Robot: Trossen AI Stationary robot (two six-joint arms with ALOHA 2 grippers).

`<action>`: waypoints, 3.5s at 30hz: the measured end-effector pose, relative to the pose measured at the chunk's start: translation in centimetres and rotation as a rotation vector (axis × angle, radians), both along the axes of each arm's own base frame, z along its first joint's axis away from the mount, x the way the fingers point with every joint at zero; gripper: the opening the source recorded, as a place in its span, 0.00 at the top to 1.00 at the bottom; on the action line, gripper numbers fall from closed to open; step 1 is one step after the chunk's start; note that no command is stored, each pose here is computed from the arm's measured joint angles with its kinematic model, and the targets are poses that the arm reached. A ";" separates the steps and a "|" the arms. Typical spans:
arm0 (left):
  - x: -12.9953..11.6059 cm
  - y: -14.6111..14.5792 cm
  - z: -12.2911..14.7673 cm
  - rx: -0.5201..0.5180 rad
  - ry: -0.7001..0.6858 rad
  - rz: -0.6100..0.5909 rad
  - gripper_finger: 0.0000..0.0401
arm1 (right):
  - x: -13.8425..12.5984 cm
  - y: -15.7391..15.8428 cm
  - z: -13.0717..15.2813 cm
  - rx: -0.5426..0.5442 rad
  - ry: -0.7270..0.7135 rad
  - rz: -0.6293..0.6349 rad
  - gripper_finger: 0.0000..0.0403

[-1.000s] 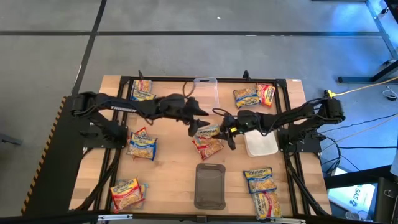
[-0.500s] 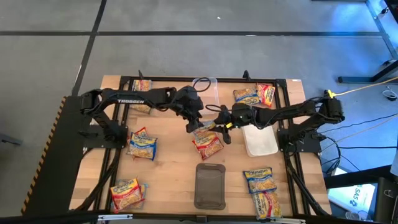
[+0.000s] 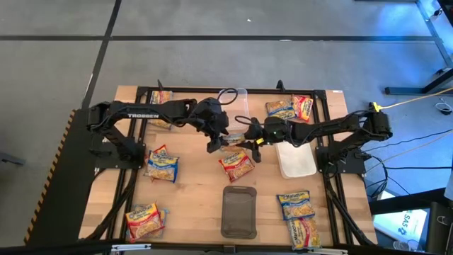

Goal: Sort Maruchan noodles
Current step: Put the center light blue noodle pack into the transparent bin

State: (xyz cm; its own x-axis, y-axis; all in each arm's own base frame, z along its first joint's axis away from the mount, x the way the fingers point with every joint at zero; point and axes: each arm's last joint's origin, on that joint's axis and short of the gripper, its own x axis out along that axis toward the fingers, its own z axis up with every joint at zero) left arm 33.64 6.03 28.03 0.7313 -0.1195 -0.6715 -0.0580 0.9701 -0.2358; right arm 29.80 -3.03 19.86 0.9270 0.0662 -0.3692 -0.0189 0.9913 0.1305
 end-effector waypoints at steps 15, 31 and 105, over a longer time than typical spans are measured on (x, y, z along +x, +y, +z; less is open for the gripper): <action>1.0 0.0 -1.9 0.010 0.060 0.002 0.40 | 0.2 -0.1 0.4 -0.058 -0.051 -0.015 0.77; 1.1 0.2 -2.2 0.040 0.067 0.002 0.71 | 0.2 -0.2 0.7 -0.074 -0.074 -0.034 0.59; 3.7 22.1 -8.3 0.289 0.362 0.138 0.65 | -9.3 0.0 1.9 -0.138 0.162 -0.341 0.33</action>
